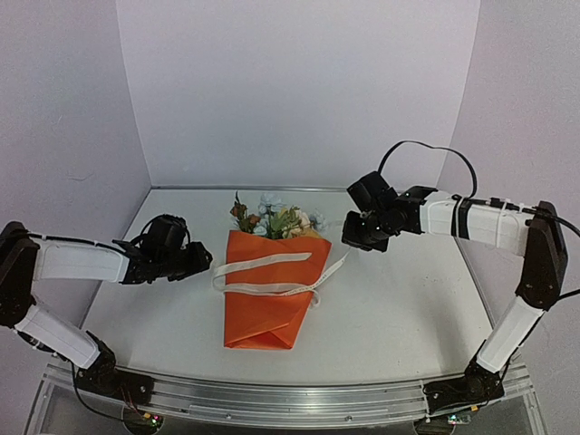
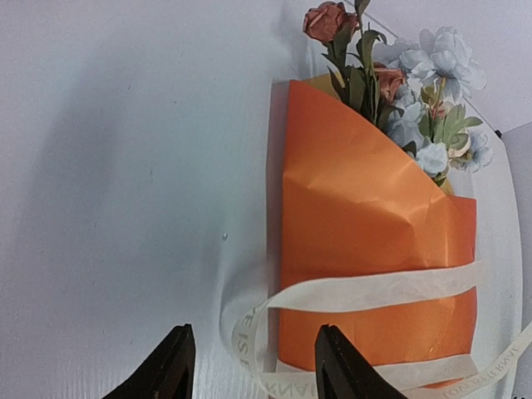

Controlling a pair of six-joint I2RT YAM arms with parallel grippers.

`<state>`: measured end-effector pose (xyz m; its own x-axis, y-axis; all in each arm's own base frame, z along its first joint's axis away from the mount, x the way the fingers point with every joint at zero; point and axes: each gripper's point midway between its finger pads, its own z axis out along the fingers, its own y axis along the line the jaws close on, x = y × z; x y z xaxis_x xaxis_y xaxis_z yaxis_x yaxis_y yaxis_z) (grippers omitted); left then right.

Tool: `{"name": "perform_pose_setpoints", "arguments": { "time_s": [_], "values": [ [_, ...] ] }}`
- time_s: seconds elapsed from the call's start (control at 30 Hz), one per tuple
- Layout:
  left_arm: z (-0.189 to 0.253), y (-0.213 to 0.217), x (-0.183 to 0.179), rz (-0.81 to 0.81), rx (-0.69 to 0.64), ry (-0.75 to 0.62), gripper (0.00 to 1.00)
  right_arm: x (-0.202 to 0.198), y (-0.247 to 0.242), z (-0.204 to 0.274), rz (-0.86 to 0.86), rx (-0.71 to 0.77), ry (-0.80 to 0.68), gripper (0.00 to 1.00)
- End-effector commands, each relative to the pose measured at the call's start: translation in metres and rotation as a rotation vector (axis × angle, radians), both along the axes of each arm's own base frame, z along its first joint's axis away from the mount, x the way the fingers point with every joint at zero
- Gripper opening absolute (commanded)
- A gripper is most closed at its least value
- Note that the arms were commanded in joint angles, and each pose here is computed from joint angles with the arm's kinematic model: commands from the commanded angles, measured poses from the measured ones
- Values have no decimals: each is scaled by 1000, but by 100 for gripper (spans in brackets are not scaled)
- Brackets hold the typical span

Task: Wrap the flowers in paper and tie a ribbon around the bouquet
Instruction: Cross the ribbon over the folded bouquet.

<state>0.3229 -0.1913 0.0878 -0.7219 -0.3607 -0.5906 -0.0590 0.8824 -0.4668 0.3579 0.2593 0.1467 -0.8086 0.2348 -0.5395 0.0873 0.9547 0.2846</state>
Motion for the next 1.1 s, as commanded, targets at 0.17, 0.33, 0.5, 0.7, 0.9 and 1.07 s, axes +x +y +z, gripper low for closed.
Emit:
{"name": "perform_pose_setpoints", "arguments": {
  "time_s": [0.17, 0.33, 0.5, 0.7, 0.9, 1.07],
  "values": [
    [-21, -42, 17, -322, 21, 217, 47, 9, 8, 12, 27, 5, -24, 0],
    [-26, -48, 17, -361, 20, 246, 49, 9, 7, 15, 32, -1, -33, 0],
    [-40, -47, 17, -375, 40, 283, 48, 9, 5, 13, 32, -7, -30, 0],
    [-45, -40, 24, -332, 68, 291, 26, 9, 5, 14, 31, -7, -35, 0],
    [3, 5, 31, -49, 83, 129, 1, 13, 9, 21, 42, -2, -51, 0],
    [26, 72, -12, 376, -133, 19, 6, 16, 11, 21, 51, -4, -49, 0]
  ]
}}
